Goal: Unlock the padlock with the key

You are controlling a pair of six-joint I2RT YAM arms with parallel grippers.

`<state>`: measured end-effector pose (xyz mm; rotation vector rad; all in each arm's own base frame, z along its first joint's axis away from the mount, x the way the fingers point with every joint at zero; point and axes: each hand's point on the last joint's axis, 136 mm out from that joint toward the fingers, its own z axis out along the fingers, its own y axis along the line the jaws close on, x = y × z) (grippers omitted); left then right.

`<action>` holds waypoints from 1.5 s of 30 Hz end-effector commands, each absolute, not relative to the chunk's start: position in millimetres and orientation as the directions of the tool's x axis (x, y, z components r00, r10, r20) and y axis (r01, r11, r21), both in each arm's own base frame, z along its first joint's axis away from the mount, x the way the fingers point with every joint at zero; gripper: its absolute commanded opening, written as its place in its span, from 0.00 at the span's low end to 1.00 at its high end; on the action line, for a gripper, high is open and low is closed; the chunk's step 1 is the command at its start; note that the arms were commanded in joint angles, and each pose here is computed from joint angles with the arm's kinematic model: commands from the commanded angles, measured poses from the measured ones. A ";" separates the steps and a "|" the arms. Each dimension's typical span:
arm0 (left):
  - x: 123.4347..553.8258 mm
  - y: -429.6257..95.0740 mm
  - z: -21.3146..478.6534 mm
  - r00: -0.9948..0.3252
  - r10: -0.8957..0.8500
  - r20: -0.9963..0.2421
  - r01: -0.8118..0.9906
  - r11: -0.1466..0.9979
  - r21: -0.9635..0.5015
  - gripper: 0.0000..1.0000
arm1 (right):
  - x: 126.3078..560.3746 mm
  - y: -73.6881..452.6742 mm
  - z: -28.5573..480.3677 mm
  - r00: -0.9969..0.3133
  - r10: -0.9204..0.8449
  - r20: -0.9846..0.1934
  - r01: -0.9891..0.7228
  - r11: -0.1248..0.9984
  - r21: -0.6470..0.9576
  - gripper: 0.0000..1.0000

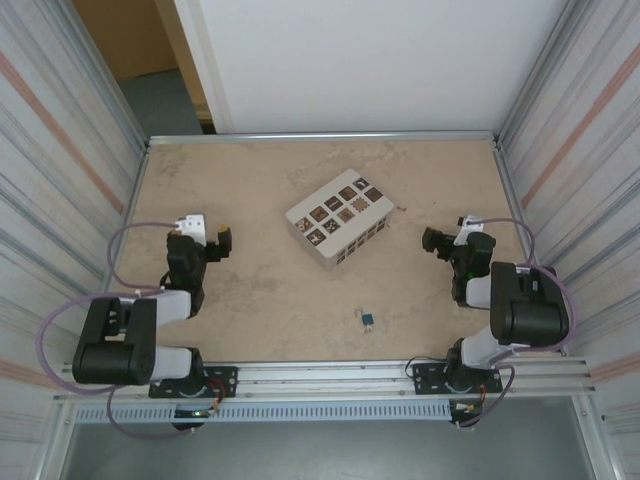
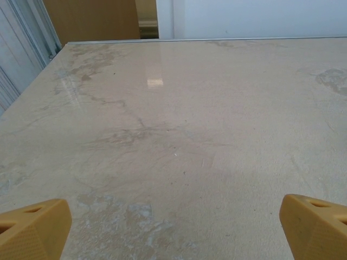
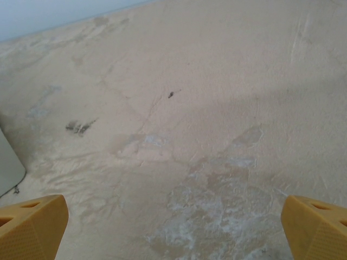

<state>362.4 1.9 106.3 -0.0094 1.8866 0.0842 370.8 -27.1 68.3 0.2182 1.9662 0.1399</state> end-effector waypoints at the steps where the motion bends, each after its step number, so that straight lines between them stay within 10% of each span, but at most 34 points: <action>1: 367.3 -0.6 117.9 -0.236 0.052 -0.970 -0.021 0.998 0.059 0.99 | 387.2 -24.7 85.1 -0.356 0.174 -0.918 0.051 0.985 0.167 0.99; 45: 396.0 -9.5 92.1 -0.377 0.076 -0.923 0.045 0.997 0.064 0.99 | 394.7 -18.9 81.1 -0.402 0.105 -0.910 0.088 0.993 0.076 0.99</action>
